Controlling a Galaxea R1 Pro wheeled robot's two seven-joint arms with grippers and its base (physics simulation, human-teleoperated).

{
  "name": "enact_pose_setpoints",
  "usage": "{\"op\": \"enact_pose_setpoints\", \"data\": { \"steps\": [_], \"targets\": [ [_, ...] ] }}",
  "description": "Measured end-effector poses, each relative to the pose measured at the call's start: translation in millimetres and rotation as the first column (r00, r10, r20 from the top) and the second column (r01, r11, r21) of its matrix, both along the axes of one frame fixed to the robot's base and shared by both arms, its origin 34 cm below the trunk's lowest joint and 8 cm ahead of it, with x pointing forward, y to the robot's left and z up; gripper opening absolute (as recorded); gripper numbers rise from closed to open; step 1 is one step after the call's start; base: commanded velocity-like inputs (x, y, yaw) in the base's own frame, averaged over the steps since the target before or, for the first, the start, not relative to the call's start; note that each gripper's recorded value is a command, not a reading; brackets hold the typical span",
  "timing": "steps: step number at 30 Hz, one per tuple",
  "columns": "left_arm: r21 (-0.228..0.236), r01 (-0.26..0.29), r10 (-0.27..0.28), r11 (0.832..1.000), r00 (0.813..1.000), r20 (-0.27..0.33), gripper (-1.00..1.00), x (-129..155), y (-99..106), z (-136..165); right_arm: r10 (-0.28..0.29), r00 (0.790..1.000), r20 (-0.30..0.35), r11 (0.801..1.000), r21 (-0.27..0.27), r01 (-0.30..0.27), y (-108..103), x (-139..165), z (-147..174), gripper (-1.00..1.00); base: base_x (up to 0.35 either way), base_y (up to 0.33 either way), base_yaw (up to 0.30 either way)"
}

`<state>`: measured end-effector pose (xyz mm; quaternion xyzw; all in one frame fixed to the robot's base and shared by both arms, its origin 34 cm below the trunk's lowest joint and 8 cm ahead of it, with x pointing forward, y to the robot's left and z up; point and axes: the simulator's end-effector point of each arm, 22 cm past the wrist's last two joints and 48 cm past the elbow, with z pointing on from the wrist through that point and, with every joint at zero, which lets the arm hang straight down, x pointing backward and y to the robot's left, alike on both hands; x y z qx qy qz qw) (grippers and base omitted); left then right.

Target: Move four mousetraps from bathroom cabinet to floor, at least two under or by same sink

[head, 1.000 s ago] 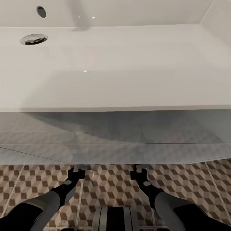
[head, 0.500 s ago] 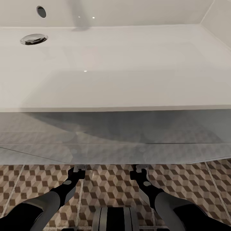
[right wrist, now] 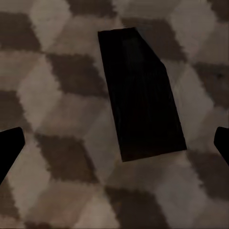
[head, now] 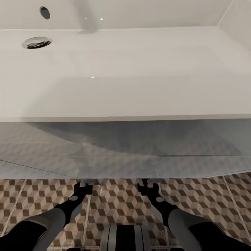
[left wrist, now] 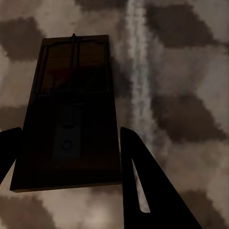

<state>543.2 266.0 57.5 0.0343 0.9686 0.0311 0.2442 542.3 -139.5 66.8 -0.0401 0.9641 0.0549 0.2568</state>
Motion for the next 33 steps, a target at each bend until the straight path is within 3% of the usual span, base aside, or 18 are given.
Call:
{"op": "enact_pose_setpoints", "data": {
  "steps": [32,33],
  "targets": [
    [-0.002,-0.001,0.001,1.0,1.0,-0.007,-1.0,-0.9,-1.2,-0.6,0.0,1.0,0.0,1.0,0.002,0.0,0.3,0.0,0.1,1.0,0.0,0.0,0.0],
    [-0.002,-0.001,0.001,1.0,1.0,-0.007,1.0,-0.9,-1.2,-0.6,0.0,1.0,0.0,1.0,0.002,0.0,0.3,0.0,0.1,1.0,0.0,0.0,0.0]
  ]
}}
